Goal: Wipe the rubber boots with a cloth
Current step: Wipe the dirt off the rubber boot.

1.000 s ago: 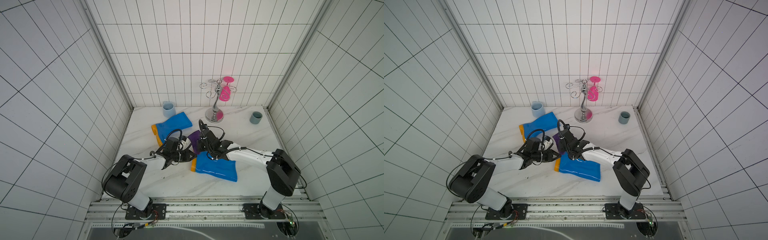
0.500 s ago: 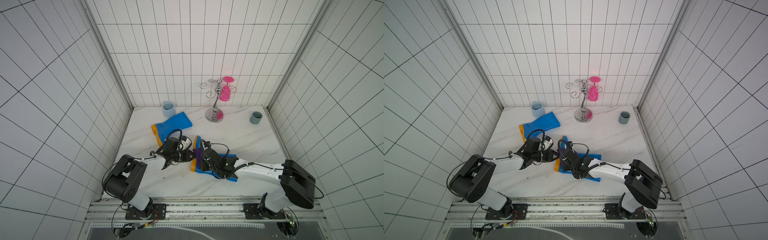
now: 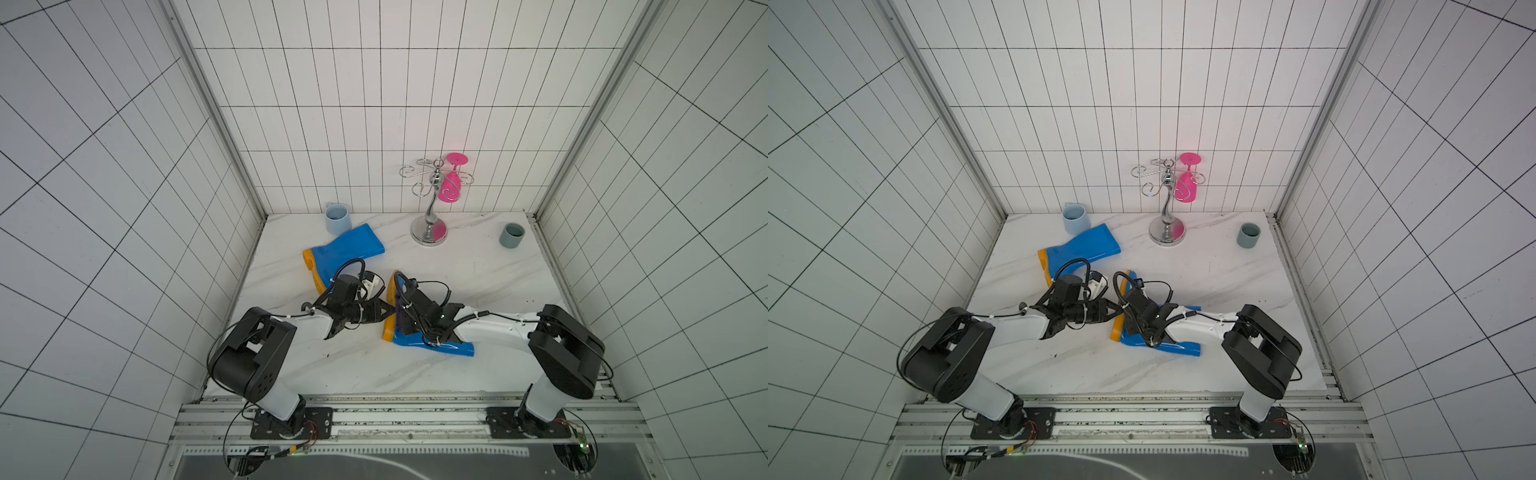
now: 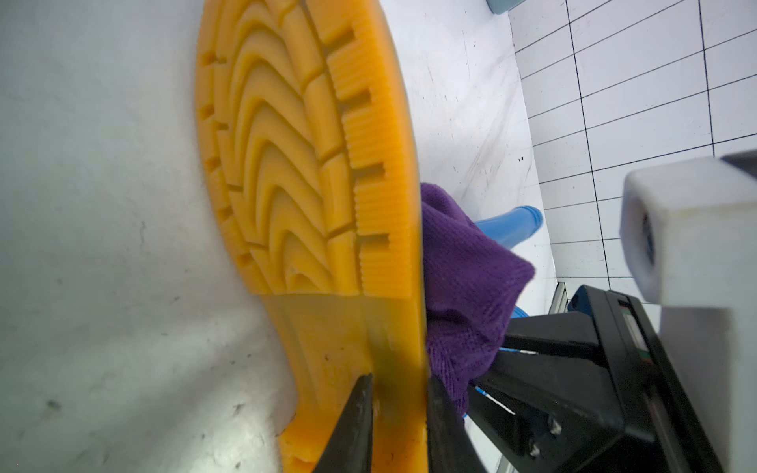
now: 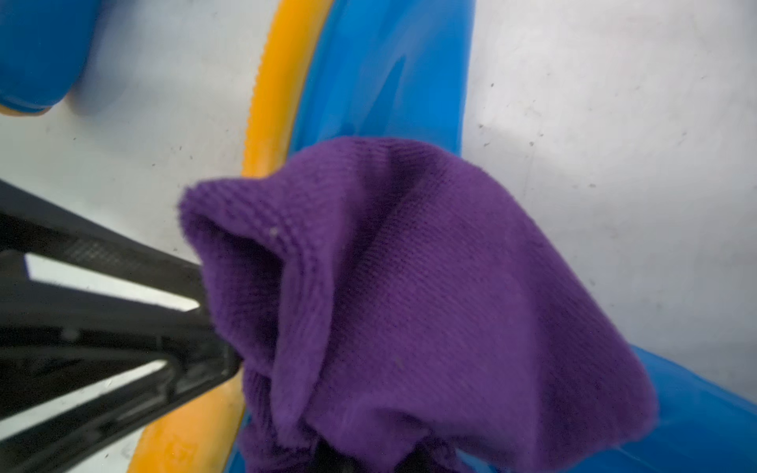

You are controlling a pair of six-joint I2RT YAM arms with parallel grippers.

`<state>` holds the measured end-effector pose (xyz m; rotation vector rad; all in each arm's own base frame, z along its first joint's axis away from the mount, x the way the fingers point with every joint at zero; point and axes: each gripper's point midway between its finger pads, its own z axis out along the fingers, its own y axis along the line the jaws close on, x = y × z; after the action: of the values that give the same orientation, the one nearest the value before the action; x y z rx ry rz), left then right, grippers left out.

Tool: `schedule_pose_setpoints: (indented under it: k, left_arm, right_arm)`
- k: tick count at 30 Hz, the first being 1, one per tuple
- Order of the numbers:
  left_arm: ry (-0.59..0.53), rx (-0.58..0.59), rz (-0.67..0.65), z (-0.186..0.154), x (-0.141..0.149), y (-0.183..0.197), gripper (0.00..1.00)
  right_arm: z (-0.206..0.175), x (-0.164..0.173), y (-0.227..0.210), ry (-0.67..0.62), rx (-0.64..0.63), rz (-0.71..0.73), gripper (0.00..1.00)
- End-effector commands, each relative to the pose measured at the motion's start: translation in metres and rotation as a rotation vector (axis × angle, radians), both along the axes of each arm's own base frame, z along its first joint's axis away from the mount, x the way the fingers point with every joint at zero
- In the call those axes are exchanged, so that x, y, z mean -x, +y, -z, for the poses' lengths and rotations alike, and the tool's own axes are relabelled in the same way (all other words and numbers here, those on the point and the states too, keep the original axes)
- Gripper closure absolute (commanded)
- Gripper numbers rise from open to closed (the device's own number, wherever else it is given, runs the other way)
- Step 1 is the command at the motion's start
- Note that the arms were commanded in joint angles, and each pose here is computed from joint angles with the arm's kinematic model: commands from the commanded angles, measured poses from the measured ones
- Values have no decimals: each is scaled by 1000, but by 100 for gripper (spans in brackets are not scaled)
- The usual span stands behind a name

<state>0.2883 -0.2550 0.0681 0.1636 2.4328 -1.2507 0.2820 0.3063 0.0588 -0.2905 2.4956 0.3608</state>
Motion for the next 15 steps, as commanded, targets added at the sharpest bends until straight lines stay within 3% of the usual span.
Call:
schedule_pose_setpoints:
  k: [1, 15]
  left_arm:
    - [210, -204, -69, 71, 32, 31, 77]
    - [221, -204, -60, 75, 35, 30, 77]
  right_arm:
    - [-48, -41, 18, -122, -73, 32, 100]
    - [-49, -94, 19, -135, -63, 40, 100]
